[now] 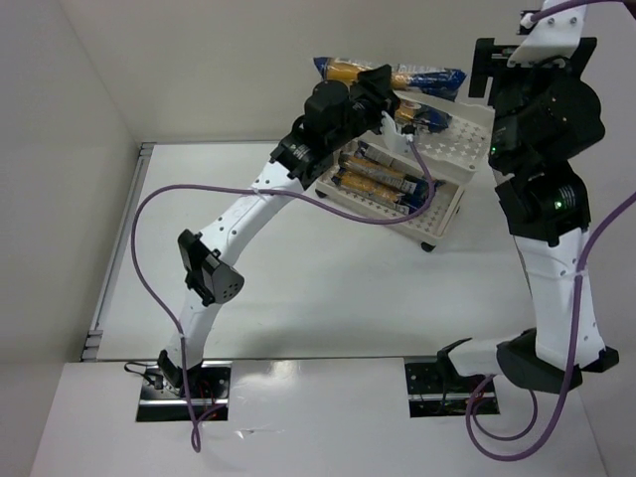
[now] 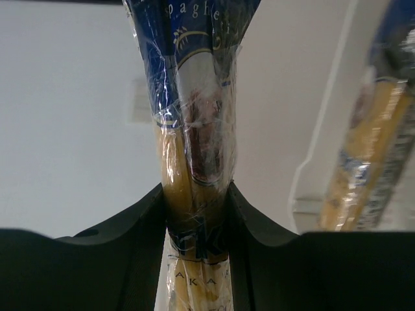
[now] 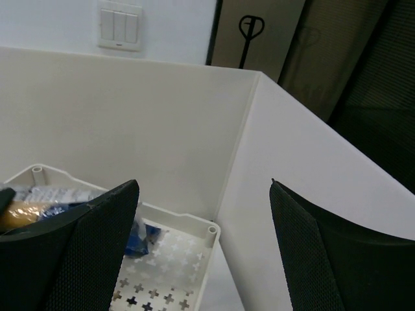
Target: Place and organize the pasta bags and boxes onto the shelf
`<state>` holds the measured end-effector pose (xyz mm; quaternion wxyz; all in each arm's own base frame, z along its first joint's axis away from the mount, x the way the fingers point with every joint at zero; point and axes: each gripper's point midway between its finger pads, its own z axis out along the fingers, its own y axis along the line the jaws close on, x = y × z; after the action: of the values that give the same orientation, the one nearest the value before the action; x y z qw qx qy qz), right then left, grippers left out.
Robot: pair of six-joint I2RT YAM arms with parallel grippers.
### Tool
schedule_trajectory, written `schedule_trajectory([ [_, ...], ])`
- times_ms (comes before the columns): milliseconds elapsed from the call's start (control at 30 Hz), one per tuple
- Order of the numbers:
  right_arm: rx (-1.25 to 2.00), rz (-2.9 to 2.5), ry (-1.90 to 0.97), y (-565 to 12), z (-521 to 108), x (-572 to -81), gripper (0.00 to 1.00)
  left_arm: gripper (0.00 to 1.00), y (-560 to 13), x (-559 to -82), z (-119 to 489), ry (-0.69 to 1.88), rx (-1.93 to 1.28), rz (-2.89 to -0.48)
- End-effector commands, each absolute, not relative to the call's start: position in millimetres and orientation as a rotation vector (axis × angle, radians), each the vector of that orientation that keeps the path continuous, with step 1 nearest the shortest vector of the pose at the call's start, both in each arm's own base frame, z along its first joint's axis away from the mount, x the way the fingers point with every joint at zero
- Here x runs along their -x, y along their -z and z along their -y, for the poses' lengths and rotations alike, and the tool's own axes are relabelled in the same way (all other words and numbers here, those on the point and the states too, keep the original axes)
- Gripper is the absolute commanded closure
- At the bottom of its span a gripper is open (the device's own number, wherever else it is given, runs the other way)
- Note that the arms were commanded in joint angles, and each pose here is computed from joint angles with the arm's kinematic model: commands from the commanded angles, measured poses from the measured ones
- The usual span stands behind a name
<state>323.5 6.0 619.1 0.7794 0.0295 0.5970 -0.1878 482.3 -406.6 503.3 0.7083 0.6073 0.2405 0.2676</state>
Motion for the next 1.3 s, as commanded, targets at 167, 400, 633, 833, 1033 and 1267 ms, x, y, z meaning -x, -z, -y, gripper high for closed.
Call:
schedule_trajectory([
  [167, -0.130, -1.236, 0.421, -623.9, 16.1, -299.1, 0.14, 0.98, -562.6, -437.8, 407.5, -0.506, -1.243, -0.379],
  [400, -0.131, -1.243, 0.416, -620.8, 14.9, -301.5, 0.14, 0.59, -524.8, -444.2, 413.9, -0.412, -1.340, -0.486],
  [633, -0.118, -1.254, 0.411, -617.9, 14.1, -303.4, 0.14, 0.22, -513.5, -447.0, 411.8, -0.380, -1.318, -0.541],
  [833, -0.106, -1.268, 0.404, -614.2, 12.0, -304.8, 0.14, 0.19, -527.6, -449.9, 406.6, -0.384, -1.244, -0.561],
  [1033, -0.092, -1.275, 0.401, -610.9, 9.3, -307.9, 0.14, 0.11, -563.6, -436.5, 388.8, -0.397, -1.122, -0.531],
  [1267, 0.131, -1.356, 0.318, -579.0, -23.2, -318.2, 0.02, 0.01, -637.8, -404.9, 285.1, -0.505, -0.831, -0.585],
])
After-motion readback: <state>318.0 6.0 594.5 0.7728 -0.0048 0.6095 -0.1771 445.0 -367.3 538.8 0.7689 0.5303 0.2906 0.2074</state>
